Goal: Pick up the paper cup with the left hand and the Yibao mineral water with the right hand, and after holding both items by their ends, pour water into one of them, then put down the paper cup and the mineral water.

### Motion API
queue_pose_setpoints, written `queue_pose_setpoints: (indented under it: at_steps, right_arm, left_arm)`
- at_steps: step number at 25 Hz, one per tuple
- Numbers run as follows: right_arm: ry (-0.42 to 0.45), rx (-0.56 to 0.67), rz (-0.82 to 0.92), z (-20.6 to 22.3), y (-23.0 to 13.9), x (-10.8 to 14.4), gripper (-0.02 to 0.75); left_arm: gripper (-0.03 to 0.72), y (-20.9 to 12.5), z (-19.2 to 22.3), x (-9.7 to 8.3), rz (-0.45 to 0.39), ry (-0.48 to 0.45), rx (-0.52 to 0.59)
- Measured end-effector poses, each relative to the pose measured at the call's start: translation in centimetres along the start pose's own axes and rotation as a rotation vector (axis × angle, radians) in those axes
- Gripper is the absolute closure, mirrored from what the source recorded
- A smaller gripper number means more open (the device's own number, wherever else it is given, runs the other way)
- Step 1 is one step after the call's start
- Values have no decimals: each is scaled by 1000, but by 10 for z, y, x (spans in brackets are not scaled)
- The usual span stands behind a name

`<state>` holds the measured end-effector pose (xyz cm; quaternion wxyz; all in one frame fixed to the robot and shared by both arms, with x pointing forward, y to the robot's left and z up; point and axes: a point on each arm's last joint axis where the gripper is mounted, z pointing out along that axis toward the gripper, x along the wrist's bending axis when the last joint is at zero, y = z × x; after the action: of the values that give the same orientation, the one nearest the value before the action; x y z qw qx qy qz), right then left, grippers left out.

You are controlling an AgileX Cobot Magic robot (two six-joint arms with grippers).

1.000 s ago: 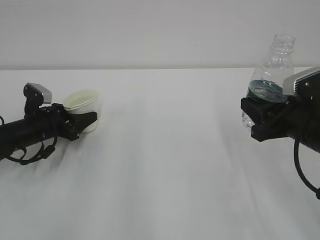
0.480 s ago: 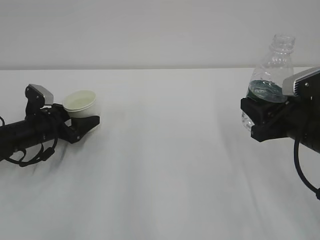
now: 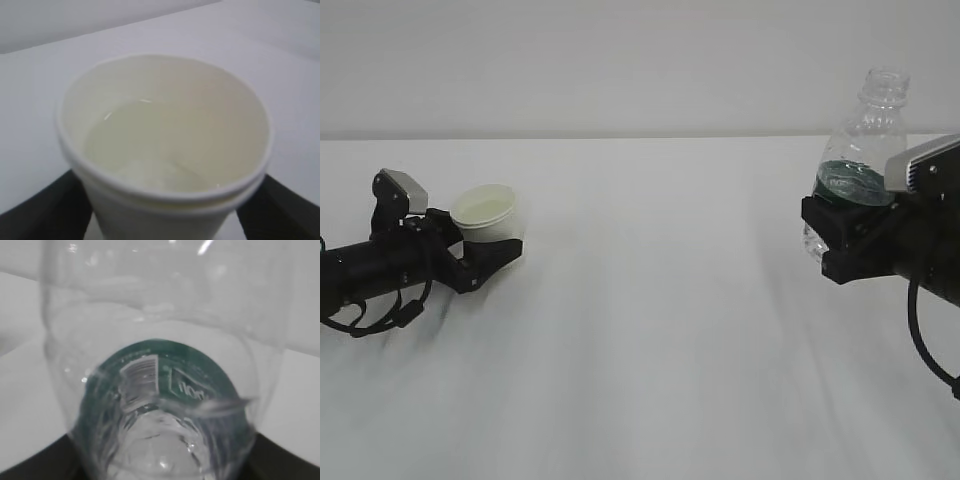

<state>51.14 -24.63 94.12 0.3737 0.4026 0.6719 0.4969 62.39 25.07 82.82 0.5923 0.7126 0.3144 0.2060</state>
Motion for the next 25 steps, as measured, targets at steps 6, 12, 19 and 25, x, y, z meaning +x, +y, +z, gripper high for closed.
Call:
queue_pose_setpoints:
  at_steps: [6,12,19,25]
  right_arm:
    - [0,2,0,0,0,0,339]
    - [0,4,0,0,0,0,339]
    - [0,4,0,0,0,0,339]
    - [0,4,0,0,0,0,339]
  left_arm:
    - [62,-1,-15,9,-62,-8,18]
    - [62,-3,-17,7,-81,-44,37]
    - [63,4,-19,1,-73,-117,59]
    - [81,23,-30,7,-18,-116,45]
